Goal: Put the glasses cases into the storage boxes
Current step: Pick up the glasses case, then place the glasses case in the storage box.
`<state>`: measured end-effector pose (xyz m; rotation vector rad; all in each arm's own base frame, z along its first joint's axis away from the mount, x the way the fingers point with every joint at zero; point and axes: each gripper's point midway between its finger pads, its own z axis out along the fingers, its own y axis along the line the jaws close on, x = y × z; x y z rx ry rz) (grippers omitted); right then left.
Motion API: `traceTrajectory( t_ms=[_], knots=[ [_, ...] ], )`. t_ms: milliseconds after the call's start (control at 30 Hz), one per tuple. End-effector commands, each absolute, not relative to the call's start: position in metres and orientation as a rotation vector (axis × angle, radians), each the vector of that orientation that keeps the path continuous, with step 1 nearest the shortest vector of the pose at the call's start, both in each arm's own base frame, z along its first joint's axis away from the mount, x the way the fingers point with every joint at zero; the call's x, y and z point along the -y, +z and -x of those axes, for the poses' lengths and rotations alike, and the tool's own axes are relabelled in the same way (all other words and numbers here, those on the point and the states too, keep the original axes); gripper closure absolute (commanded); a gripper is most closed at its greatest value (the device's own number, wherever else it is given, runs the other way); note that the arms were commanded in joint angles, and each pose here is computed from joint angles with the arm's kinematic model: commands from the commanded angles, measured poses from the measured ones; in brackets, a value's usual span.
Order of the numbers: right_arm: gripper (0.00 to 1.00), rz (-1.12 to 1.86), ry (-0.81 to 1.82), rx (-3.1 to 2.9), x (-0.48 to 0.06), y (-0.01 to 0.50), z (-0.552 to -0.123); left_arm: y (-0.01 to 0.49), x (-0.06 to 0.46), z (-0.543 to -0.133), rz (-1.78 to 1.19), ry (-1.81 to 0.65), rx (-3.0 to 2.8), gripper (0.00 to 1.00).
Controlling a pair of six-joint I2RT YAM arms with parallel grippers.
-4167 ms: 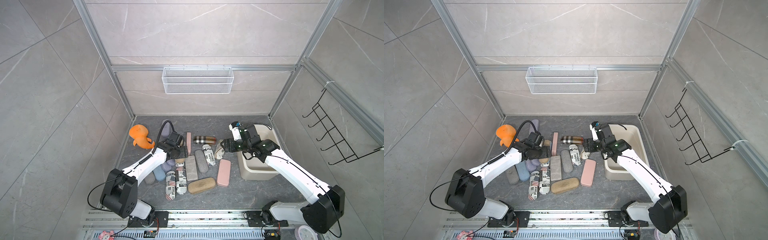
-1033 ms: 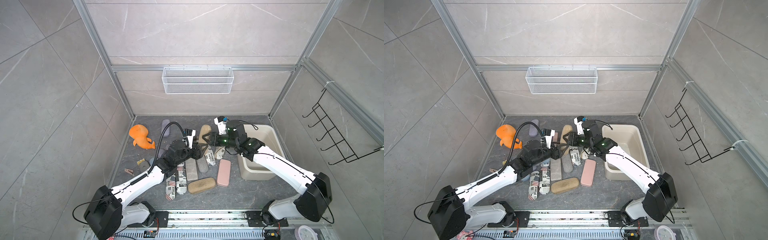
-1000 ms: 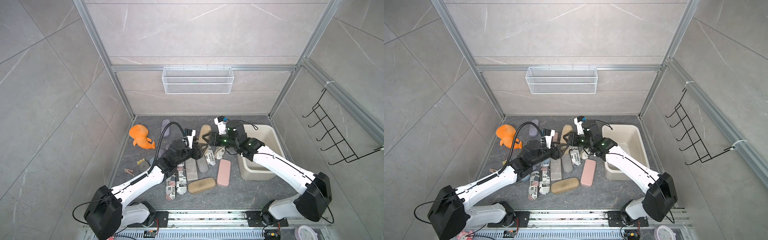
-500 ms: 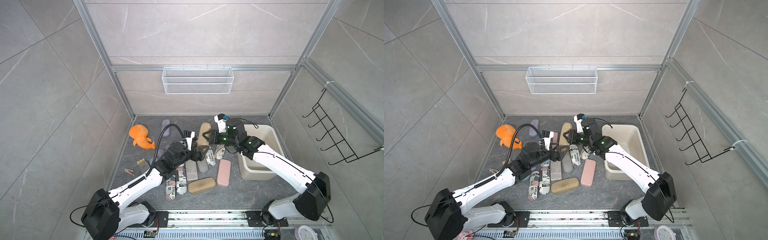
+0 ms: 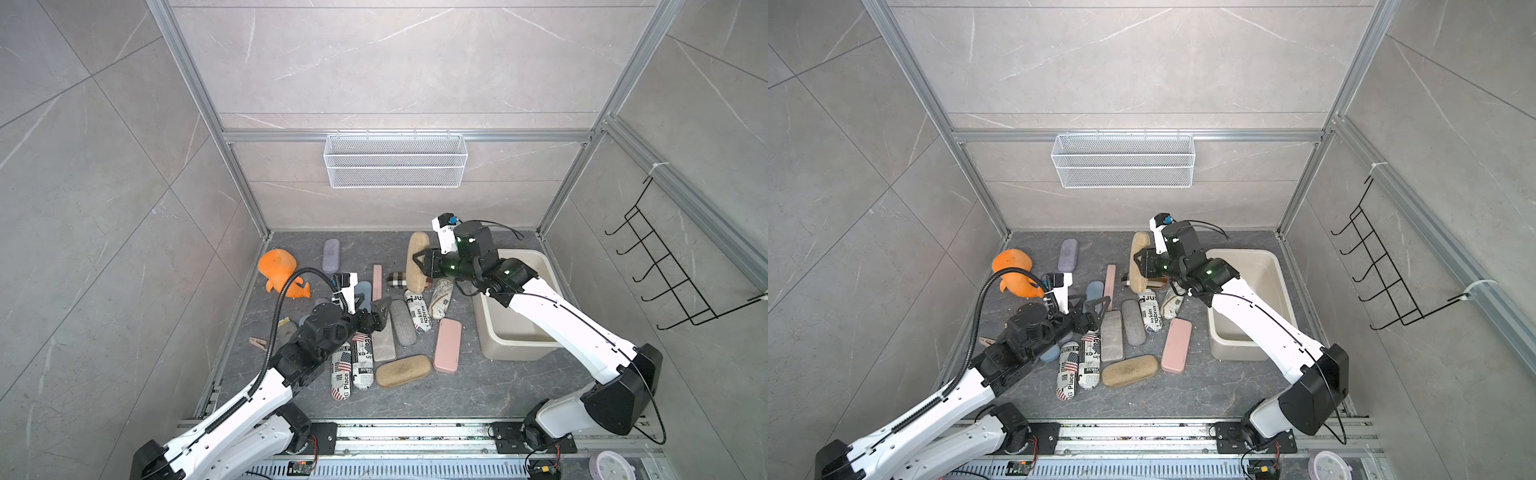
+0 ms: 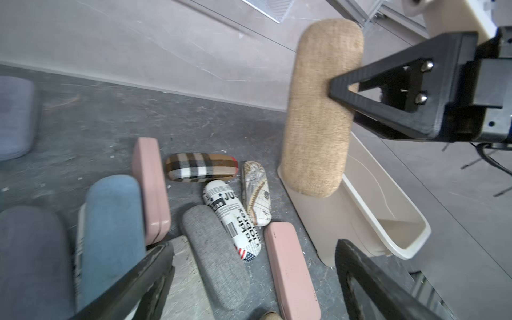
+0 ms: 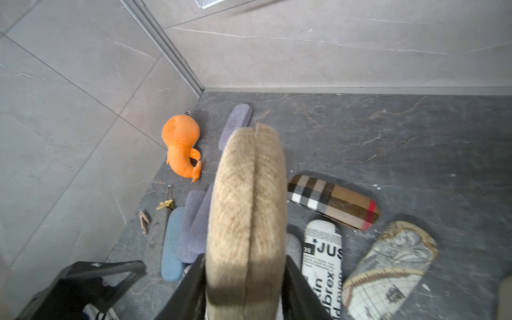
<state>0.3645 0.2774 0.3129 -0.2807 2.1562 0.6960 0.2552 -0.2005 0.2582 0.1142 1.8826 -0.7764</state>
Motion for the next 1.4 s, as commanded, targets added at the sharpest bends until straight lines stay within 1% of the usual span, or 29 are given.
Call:
traceTrajectory(
  t_ms=[0,133,400,533,700,867,1033,1367],
  knots=[
    [0.58,0.274,0.588,-2.130,-0.247,0.332,-0.368,0.238,0.161,-0.256,0.059,-0.621,-1.920,0.07],
    [0.58,0.234,0.498,-2.147,-0.213,0.335,-0.369,0.237,0.146,-0.252,0.108,-0.586,-1.898,0.06],
    [0.58,0.084,0.226,-2.199,-0.122,0.331,-0.365,0.222,0.145,-0.250,0.115,-0.578,-1.938,0.06],
    [0.57,0.011,0.058,-2.238,-0.083,0.316,-0.361,0.221,0.151,-0.254,0.104,-0.594,-1.927,0.05],
    [0.57,-0.012,-0.102,-2.293,-0.053,0.293,-0.365,0.221,0.163,-0.259,0.060,-0.596,-1.962,0.05],
    [0.57,0.008,-0.189,-2.409,-0.039,0.253,-0.379,0.218,0.168,-0.262,0.052,-0.598,-1.977,0.05],
    [0.56,0.016,-0.144,-2.536,-0.046,0.203,-0.385,0.219,0.170,-0.265,0.044,-0.589,-1.982,0.05],
    [0.55,-0.015,-0.111,-2.632,-0.048,0.149,-0.391,0.214,0.174,-0.267,0.038,-0.590,-2.000,0.05]
  ],
)
